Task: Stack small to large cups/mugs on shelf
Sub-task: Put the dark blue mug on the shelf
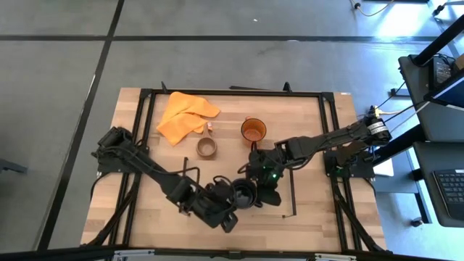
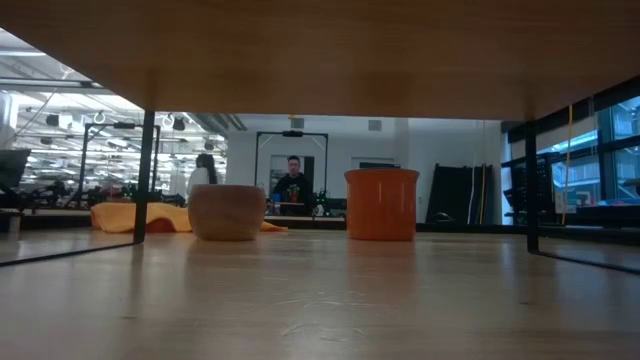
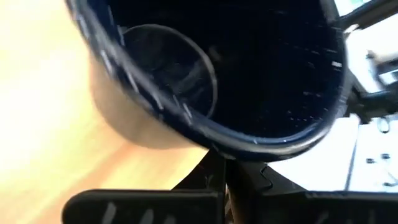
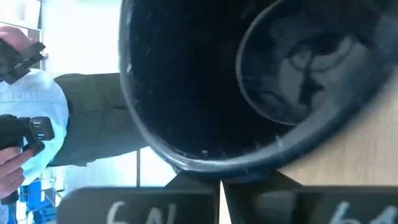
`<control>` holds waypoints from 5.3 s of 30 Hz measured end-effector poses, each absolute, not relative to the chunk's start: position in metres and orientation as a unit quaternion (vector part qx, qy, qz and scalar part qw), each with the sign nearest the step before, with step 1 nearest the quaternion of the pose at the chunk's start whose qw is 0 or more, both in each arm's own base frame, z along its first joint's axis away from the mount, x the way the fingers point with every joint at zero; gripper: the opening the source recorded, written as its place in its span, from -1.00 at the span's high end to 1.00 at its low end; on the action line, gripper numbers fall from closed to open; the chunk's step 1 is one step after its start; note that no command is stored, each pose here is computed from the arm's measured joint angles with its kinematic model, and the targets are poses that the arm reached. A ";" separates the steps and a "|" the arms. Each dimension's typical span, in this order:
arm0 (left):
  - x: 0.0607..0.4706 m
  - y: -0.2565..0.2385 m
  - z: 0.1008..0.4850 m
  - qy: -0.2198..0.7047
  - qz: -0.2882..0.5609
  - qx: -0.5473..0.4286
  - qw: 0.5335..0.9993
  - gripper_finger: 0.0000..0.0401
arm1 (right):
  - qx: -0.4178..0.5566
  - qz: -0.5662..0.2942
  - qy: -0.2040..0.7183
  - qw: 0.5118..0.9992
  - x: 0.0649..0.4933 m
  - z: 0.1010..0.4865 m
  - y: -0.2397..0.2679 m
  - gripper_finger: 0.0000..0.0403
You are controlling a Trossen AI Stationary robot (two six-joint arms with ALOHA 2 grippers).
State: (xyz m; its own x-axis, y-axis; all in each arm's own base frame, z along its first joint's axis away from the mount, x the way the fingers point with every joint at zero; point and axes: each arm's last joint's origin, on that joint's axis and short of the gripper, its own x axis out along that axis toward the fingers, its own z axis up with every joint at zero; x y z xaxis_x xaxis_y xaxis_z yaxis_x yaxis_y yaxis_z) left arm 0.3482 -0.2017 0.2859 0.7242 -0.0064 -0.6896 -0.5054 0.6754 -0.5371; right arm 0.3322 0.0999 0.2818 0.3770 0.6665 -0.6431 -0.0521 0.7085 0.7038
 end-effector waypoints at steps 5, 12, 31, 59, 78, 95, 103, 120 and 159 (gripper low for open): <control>0.348 -0.187 0.285 0.358 0.173 -0.363 0.843 0.99 | 0.306 0.238 0.493 0.779 0.335 0.284 0.100 0.96; 0.346 -0.173 0.292 0.358 0.194 -0.354 0.842 0.98 | 0.320 0.251 0.453 0.793 0.342 0.291 0.102 0.96; 0.327 -0.174 0.305 0.360 0.206 -0.333 0.847 0.99 | 0.325 0.258 0.469 0.780 0.339 0.290 0.102 0.96; 0.301 -0.157 0.303 0.328 0.357 -0.284 0.827 0.98 | 0.228 -0.026 0.441 0.868 0.298 0.320 0.043 0.97; 0.313 -0.139 0.304 0.342 0.346 -0.243 0.839 0.99 | 0.258 0.059 0.444 0.856 0.315 0.307 0.088 0.97; 0.319 -0.137 0.306 0.344 0.325 -0.221 0.853 0.99 | 0.272 0.084 0.410 0.867 0.320 0.309 0.110 0.97; 0.322 -0.133 0.307 0.341 0.321 -0.212 0.857 0.99 | 0.281 0.082 0.390 0.873 0.322 0.313 0.113 0.97; 0.315 -0.146 0.307 0.351 0.306 -0.219 0.857 0.99 | 0.229 -0.014 0.345 0.910 0.300 0.337 0.086 0.98; 0.304 -0.164 0.307 0.327 0.312 -0.242 0.859 0.98 | 0.256 -0.056 0.428 0.865 0.335 0.293 0.014 1.00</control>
